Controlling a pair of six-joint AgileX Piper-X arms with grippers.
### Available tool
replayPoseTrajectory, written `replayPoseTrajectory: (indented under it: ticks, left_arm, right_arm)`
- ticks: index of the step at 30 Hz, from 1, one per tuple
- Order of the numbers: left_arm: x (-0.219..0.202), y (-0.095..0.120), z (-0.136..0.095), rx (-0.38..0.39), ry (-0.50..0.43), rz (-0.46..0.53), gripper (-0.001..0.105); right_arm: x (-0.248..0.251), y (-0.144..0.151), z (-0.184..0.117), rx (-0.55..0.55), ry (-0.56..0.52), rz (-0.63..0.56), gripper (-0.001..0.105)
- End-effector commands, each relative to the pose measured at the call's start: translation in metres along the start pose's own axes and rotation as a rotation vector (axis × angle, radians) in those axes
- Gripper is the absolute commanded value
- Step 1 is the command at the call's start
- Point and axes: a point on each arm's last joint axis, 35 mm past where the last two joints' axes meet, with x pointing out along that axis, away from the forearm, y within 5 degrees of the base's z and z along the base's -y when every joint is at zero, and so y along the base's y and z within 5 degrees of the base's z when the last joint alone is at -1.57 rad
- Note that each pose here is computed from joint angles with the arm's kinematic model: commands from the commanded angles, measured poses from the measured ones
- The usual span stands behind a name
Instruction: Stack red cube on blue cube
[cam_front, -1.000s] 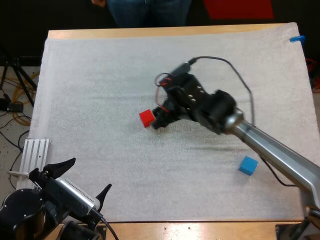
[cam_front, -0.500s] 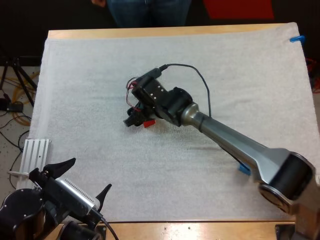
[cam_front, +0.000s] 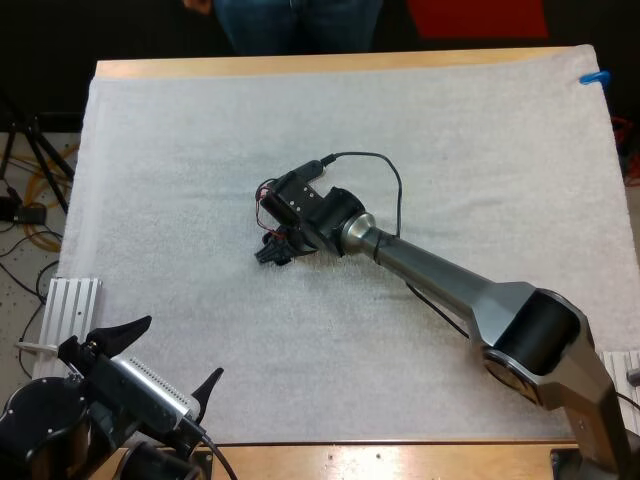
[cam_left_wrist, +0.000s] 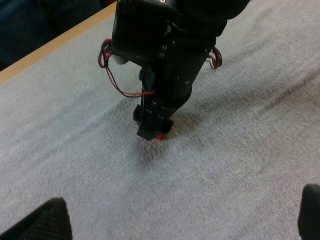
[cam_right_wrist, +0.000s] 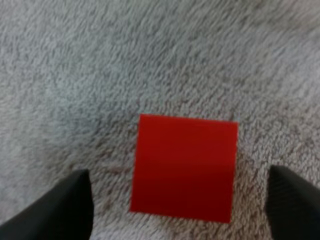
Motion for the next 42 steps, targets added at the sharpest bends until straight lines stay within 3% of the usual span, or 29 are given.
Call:
replayPoseTrajectory:
  ticks: [1, 7, 11, 14, 17, 25, 29, 33, 42]
  left_arm:
    - [-0.001, 0.000, 0.002, 0.008, -0.005, 0.005, 0.087]
    - [-0.001, 0.000, 0.002, 0.008, -0.005, 0.005, 0.087]
    - [-0.001, 0.000, 0.002, 0.008, -0.005, 0.005, 0.087]
    - [-0.001, 0.000, 0.002, 0.008, -0.005, 0.005, 0.087]
    - [-0.001, 0.000, 0.002, 0.008, -0.005, 0.005, 0.087]
    - [-0.001, -0.001, 0.002, 0.009, -0.006, -0.018, 0.087]
    - [-0.001, -0.006, 0.002, 0.009, -0.011, -0.178, 0.087]
    - [-0.002, -0.010, 0.002, 0.009, -0.013, -0.275, 0.087]
    - [-0.005, -0.018, 0.002, 0.010, -0.021, -0.523, 0.087]
  right_arm:
    - [-0.001, -0.006, 0.004, 0.034, -0.018, 0.014, 0.069]
    - [0.011, -0.014, -0.001, 0.067, 0.011, 0.043, 0.067]
    - [0.014, -0.013, -0.003, 0.067, 0.022, 0.061, 0.047]
    - [0.016, -0.013, -0.003, 0.067, 0.025, 0.061, 0.024]
    - [0.013, -0.013, -0.002, 0.067, 0.021, 0.061, 0.015]
    - [-0.033, -0.018, 0.013, -0.011, -0.069, 0.050, 0.012]
    - [-0.077, -0.026, 0.019, -0.065, -0.115, 0.017, 0.012]
    - [-0.114, -0.038, 0.018, -0.092, -0.133, 0.002, 0.012]
    - [-0.193, -0.073, -0.006, -0.095, -0.065, -0.047, 0.012]
